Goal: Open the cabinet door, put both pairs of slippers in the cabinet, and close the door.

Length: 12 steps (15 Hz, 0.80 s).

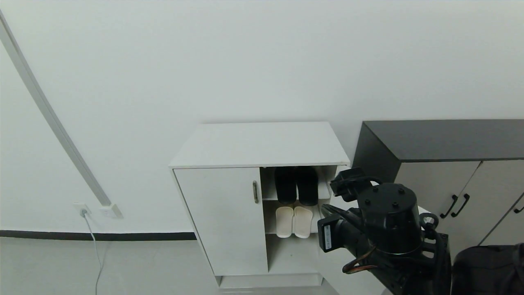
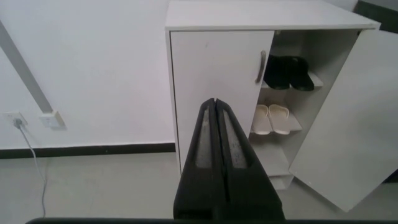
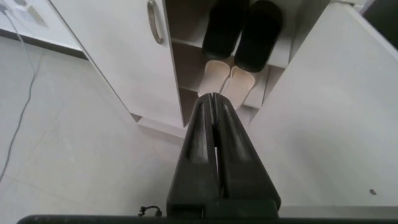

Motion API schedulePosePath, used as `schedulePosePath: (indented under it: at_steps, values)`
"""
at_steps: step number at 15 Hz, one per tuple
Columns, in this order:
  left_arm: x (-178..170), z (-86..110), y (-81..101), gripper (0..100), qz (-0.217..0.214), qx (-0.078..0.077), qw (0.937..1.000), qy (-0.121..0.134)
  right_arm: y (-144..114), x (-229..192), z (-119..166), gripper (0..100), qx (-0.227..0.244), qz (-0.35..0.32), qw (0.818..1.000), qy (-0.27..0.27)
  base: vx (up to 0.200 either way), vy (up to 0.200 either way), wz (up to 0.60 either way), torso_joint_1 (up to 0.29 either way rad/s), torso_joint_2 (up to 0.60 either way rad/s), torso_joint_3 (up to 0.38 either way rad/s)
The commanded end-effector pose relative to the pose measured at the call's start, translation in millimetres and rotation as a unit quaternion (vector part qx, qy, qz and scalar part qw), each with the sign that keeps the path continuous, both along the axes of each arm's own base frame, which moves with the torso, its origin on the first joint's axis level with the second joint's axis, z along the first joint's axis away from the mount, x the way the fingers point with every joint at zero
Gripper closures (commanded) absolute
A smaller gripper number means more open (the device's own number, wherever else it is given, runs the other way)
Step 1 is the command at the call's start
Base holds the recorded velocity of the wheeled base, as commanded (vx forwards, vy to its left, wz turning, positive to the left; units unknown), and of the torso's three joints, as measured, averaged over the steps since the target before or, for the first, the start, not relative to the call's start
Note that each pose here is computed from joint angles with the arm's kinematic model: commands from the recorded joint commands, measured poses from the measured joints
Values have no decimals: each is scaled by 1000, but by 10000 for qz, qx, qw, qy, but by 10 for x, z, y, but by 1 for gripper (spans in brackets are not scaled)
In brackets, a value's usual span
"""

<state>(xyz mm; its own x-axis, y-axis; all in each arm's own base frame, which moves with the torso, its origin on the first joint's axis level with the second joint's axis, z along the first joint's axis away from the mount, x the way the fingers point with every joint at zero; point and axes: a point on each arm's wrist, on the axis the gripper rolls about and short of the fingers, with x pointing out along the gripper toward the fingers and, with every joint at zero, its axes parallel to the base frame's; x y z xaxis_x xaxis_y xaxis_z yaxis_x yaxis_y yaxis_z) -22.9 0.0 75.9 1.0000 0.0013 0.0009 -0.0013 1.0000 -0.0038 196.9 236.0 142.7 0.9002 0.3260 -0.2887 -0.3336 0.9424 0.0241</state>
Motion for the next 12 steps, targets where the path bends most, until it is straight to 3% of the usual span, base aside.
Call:
schedulePosePath:
  at_steps: [1, 6, 12]
  values:
    - [0, -1, 0, 100, 1, -4, 10000, 4, -23, 5, -15, 100, -25, -8, 10000, 26, 0, 0, 0, 119, -305, -139]
    - [0, -1, 0, 100, 1, -4, 10000, 4, -47, 46, -27, 100, -55, -73, 10000, 38, 0, 0, 0, 8, -16, -12]
    - [0, -1, 0, 100, 1, -4, 10000, 4, -74, 67, -11, 100, -80, -111, 9999, 2, 0, 0, -600, 7, 1, 1]
